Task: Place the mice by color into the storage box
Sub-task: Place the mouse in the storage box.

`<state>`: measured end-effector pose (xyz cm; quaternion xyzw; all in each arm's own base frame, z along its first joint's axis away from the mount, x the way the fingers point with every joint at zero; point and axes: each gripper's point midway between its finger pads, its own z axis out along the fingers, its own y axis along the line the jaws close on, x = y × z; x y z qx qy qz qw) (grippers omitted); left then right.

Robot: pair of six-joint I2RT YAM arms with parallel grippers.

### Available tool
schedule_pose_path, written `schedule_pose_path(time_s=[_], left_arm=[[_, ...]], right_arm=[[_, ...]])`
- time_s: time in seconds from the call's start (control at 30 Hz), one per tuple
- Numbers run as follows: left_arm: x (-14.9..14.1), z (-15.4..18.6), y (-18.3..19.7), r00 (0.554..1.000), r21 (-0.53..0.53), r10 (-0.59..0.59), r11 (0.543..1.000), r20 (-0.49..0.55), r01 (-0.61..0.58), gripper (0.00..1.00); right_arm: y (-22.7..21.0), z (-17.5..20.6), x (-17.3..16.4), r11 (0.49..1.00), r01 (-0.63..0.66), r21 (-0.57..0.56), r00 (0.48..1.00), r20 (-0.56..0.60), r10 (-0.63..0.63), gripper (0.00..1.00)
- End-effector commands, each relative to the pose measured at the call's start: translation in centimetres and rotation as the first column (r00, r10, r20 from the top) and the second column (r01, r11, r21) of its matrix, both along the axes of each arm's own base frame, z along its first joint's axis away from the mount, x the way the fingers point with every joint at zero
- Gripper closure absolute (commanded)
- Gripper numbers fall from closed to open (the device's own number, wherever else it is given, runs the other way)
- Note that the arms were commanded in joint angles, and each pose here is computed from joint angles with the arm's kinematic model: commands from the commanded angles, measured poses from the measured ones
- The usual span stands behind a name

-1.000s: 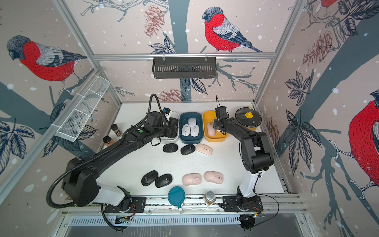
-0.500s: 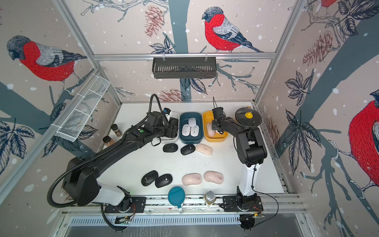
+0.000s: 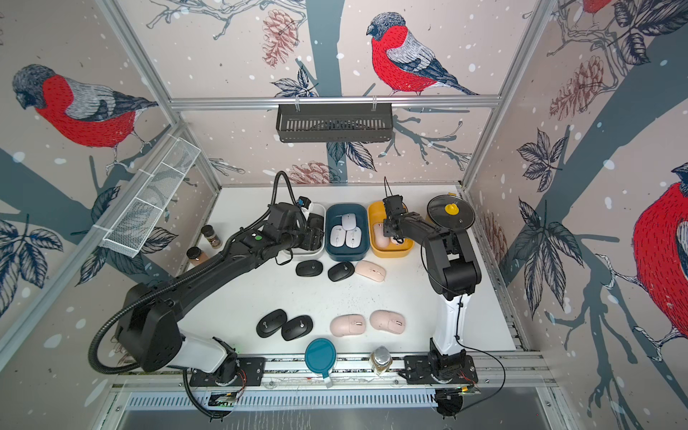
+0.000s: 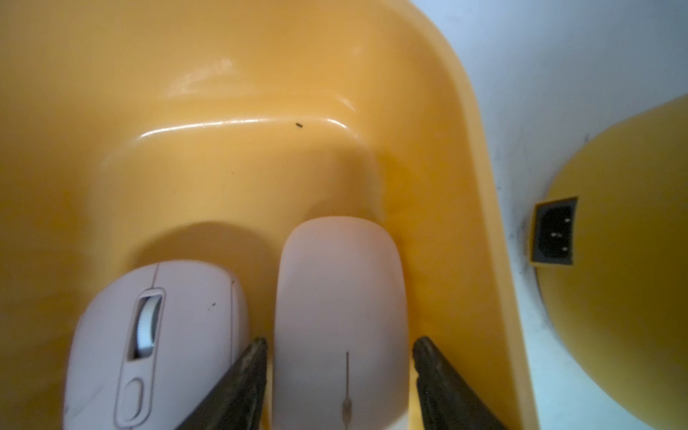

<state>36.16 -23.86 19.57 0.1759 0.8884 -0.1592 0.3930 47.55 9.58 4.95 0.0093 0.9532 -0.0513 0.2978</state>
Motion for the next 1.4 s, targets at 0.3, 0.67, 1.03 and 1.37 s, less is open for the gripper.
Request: schedule_pose_path(time_s=[0.3, 0.67, 1.03, 1.37], left_arm=[[0.3, 0.6, -0.1, 1.0, -0.01, 0.002, 1.0, 0.023, -0.002, 0.23], [0.3, 1.0, 0.1, 0.999, -0.006, 0.011, 1.0, 0.037, -0.01, 0.23], [0.3, 1.3, 0.3, 0.999, -0.006, 0.017, 1.0, 0.047, -0.017, 0.23], [0.4, 1.5, 0.4, 0.998, -0.006, 0.021, 1.0, 0.057, -0.021, 0.23]], right_arm=[[-0.3, 0.7, 0.2, 1.0, 0.013, -0.01, 1.0, 0.018, -0.013, 0.34], [0.2, 4.8, -1.1, 1.0, 0.01, 0.019, 0.996, 0.091, -0.012, 0.34], [3.0, 11.2, -7.3, 0.99, -0.104, 0.094, 0.965, 0.25, 0.078, 0.34], [7.8, 10.1, -15.4, 0.937, -0.33, 0.118, 0.911, 0.299, 0.284, 0.31]])
